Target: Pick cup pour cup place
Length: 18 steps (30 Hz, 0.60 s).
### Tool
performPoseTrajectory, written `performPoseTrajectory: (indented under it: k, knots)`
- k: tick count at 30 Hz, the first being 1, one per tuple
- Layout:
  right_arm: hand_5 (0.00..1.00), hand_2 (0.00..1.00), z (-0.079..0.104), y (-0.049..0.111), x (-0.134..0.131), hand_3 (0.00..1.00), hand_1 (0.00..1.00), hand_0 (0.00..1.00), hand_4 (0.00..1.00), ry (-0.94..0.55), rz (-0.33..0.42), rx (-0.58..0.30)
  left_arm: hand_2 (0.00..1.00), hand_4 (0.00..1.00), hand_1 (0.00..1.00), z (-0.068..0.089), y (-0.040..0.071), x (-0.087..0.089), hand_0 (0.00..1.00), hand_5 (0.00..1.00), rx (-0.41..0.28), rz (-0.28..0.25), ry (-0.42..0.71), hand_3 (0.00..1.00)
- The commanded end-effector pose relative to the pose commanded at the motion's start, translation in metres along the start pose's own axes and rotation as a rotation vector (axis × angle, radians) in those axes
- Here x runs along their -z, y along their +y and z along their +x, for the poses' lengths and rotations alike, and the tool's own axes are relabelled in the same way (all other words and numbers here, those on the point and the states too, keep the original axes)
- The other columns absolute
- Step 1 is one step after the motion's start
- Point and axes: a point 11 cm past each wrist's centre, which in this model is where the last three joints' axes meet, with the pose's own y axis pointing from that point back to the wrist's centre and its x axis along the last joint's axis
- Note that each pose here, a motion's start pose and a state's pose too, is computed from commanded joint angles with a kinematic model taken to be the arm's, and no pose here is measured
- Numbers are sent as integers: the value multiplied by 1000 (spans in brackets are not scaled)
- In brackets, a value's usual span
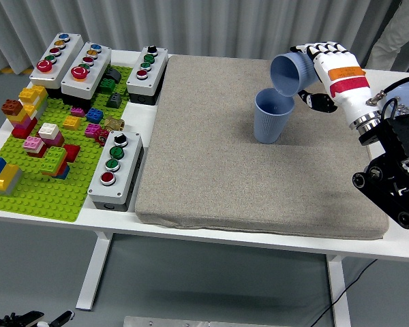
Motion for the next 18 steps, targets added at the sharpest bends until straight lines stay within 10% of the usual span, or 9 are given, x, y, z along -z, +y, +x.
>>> performPoseTrajectory:
  k: [18]
  knots:
    - [83, 625, -24, 17, -45, 610, 763, 878, 762, -695, -481, 122, 828, 511, 764, -2, 0, 1, 771, 998, 4, 2, -5, 681]
